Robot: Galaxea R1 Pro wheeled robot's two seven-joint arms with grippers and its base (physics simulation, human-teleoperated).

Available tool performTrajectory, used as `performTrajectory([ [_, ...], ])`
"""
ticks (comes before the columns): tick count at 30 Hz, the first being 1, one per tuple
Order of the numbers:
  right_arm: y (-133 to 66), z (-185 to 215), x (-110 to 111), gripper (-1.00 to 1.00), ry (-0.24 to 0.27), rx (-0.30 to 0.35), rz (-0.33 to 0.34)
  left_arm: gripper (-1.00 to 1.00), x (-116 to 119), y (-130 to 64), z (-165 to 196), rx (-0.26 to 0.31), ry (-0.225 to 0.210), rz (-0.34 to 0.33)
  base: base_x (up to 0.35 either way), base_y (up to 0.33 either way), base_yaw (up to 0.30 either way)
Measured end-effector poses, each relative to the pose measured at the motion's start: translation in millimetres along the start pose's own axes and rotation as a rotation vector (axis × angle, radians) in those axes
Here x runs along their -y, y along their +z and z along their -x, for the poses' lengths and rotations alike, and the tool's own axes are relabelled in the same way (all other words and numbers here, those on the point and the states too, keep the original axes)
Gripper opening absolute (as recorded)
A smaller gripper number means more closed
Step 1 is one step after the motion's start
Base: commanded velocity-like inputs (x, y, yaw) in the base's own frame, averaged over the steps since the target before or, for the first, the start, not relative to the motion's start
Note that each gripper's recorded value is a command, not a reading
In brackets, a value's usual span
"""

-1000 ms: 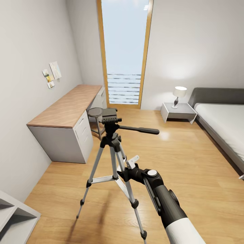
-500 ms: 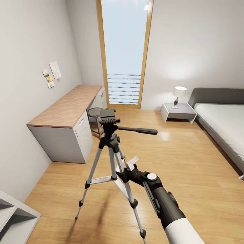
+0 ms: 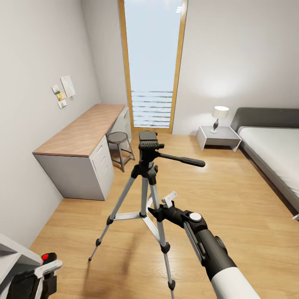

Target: Attach the digital camera to the camera tripod in the bedroom.

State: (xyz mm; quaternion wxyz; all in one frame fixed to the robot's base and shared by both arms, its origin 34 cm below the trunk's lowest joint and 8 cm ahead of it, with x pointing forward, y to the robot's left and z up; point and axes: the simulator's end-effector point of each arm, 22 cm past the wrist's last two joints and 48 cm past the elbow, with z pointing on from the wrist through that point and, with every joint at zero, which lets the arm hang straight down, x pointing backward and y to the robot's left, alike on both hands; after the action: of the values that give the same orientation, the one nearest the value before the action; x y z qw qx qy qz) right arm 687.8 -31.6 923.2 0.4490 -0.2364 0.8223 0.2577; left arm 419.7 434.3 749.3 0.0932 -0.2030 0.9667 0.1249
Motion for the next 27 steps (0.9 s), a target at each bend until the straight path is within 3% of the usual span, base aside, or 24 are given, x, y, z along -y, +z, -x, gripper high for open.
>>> performTrajectory([
  [3, -0.5, 0, 1, -1.0, 0.002, 0.001, -0.001, -1.0, 25, -41.4, 45, 0.07, 0.029, -0.069, 0.0, 0.0, 0.0],
  [6, -0.5, 0, 1, -1.0, 0.003, 0.001, -0.001, -1.0, 48, -68.3, 79, 0.133, 0.053, -0.118, 0.0, 0.0, 0.0],
  [7, -0.4, 1, 1, -1.0, 0.003, 0.002, -0.002, -1.0, 67, -90.0, 117, 0.198, 0.054, -0.154, 0.0, 0.0, 0.0],
  [8, -0.5, 1, 1, -1.0, 0.002, 0.003, -0.003, -1.0, 90, -125.3, 184, 0.313, 0.027, -0.207, 0.0, 0.0, 0.0],
  [9, -0.5, 1, 1, -1.0, 0.002, 0.004, -0.003, -1.0, 104, -148.4, 222, 0.375, 0.011, -0.243, 0.0, 0.0, 0.0],
  [12, -0.4, 1, 1, -1.0, 0.0, 0.004, -0.004, -1.0, 119, -165.7, 255, 0.413, 0.004, -0.271, 0.0, 0.0, 0.0],
  [14, -0.3, 1, 1, -1.0, -0.005, 0.005, -0.004, -1.0, 140, -189.7, 296, 0.453, -0.009, -0.32, 0.0, 0.0, 0.0],
  [15, -0.2, 1, 1, -1.0, -0.007, 0.005, -0.004, -1.0, 144, -196.0, 308, 0.462, -0.008, -0.324, 0.0, 0.0, 0.0],
  [16, 0.0, 0, 0, -1.0, -0.013, 0.001, -0.001, -1.0, 165, -201.8, 330, 0.442, 0.0, -0.357, 0.0, 0.0, 0.0],
  [17, 0.1, -1, 0, -1.0, -0.025, -0.002, 0.002, -1.0, 192, -230.1, 368, 0.456, -0.003, -0.426, 0.0, 0.0, 0.0],
  [18, 0.0, -4, -1, -1.0, -0.04, -0.01, 0.006, -1.0, 197, -257.0, 393, 0.493, -0.006, -0.445, 0.0, 0.0, 0.0],
  [20, 0.3, -5, -3, -1.0, -0.056, -0.019, 0.016, -1.0, 220, -266.1, 412, 0.448, 0.023, -0.468, 0.0, 0.0, 0.0],
  [21, 0.1, -7, -4, -1.0, -0.064, -0.022, 0.02, -1.0, 224, -296.0, 433, 0.489, 0.015, -0.499, 0.0, 0.0, 0.0],
  [23, 0.1, -8, -5, -1.0, -0.072, -0.027, 0.024, -1.0, 233, -317.4, 451, 0.493, 0.029, -0.515, 0.0, 0.0, 0.0],
  [27, 0.1, -9, -5, -1.0, -0.082, -0.033, 0.03, -1.0, 254, -387.4, 492, 0.529, 0.055, -0.578, 0.0, 0.0, 0.0],
])
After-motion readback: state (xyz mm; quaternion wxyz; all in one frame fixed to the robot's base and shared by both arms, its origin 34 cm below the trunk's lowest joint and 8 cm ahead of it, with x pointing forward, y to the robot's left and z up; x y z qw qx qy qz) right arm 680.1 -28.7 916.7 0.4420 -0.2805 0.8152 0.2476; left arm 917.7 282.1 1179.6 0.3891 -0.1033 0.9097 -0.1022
